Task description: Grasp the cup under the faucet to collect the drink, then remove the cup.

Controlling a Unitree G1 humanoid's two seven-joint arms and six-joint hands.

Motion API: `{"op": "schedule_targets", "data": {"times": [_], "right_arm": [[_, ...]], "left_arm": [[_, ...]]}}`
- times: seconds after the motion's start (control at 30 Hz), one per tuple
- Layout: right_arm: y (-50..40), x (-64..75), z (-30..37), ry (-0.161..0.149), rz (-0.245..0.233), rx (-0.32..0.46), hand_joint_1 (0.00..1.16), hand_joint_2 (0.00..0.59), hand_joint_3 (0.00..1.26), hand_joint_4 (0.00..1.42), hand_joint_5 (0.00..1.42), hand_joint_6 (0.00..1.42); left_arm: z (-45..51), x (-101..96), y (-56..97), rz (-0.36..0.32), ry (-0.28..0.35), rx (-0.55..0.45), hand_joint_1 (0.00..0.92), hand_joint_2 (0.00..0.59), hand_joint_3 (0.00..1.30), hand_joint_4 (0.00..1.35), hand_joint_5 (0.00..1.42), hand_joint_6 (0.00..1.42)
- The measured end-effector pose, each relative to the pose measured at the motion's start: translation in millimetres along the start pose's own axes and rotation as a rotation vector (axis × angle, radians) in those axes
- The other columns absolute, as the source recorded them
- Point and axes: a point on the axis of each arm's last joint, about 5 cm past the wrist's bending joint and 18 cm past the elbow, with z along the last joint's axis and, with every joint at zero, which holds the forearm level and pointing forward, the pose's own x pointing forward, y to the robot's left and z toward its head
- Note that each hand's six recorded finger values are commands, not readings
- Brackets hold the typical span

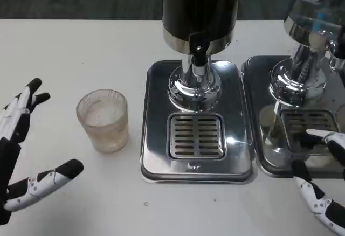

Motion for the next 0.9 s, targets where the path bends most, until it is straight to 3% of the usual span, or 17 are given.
{"op": "schedule_targets", "data": {"times": [0.27, 0.9], "right_arm": [[0.0, 1.2, 0.4, -0.005, -0.003, 0.014, 0.44, 0.420, 0.49, 0.52, 0.43, 0.49], [5.6, 0.3, 5.1, -0.005, -0.004, 0.041, 0.44, 0.420, 0.51, 0.55, 0.46, 0.49]], "left_arm": [[-6.3, 15.7, -6.1, -0.023, 0.015, -0.046, 0.164, 0.021, 0.00, 0.00, 0.12, 0.10], [-20.8, 53.1, -11.5, -0.148, 0.065, -0.125, 0.212, 0.021, 0.00, 0.02, 0.20, 0.16]]}}
